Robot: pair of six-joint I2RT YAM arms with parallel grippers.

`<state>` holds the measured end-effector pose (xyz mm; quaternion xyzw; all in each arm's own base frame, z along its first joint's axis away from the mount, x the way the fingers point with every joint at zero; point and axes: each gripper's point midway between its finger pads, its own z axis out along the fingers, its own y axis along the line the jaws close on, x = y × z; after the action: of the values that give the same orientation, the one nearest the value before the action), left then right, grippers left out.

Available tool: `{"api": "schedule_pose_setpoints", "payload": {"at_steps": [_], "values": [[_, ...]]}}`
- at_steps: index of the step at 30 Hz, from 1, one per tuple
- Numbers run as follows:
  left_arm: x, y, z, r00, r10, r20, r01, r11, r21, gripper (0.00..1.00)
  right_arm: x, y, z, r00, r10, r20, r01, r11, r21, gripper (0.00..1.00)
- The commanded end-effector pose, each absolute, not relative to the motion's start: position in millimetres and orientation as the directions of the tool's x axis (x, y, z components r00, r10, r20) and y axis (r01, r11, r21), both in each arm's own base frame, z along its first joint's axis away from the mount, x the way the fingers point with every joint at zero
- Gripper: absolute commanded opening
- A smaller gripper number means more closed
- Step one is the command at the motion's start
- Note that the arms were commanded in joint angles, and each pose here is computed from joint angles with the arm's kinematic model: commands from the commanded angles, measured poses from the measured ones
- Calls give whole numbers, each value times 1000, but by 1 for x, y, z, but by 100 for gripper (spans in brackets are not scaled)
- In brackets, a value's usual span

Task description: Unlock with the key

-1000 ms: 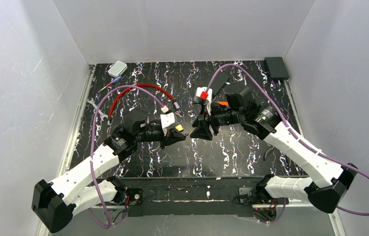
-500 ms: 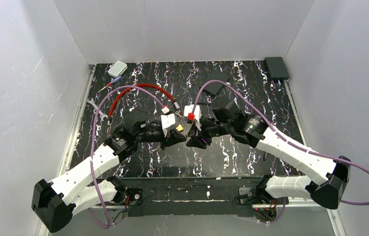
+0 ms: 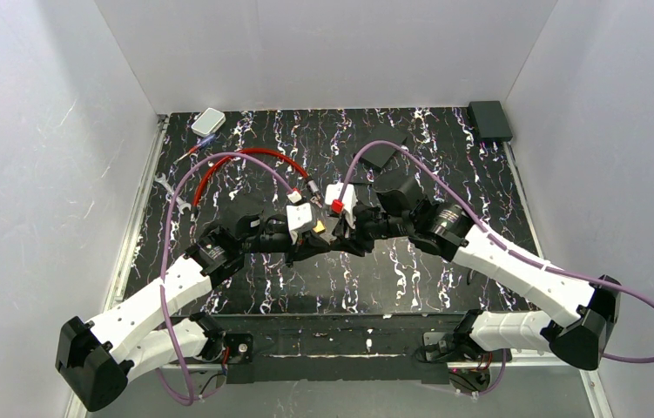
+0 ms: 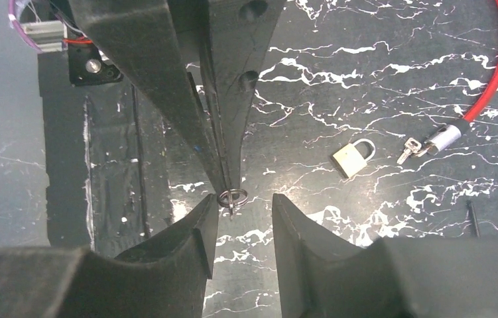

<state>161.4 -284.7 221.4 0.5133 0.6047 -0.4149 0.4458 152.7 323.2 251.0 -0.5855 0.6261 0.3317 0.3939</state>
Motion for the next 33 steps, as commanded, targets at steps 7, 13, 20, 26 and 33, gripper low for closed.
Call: {"api": "schedule_pose_setpoints", "payload": {"at_steps": [7,13,20,26,33], "values": [[157,-286,233,-38,236,-971,994,105,-13,0,154,330,258,46,-469,-882,-994,68,-88,32],[157,-286,232,-42,240,-970,994,104,-17,0,153,330,267,58,-447,-893,-993,64,-97,27],[157,-287,230,-46,246,-968,995,102,-22,0,151,330,276,65,-423,-904,-992,67,-103,26],[158,-287,229,-44,249,-967,994,105,-19,0,148,329,282,58,-408,-911,-993,69,-94,30],[157,-288,228,-43,252,-967,995,102,-18,0,145,327,286,59,-396,-916,-994,66,-92,32]]}}
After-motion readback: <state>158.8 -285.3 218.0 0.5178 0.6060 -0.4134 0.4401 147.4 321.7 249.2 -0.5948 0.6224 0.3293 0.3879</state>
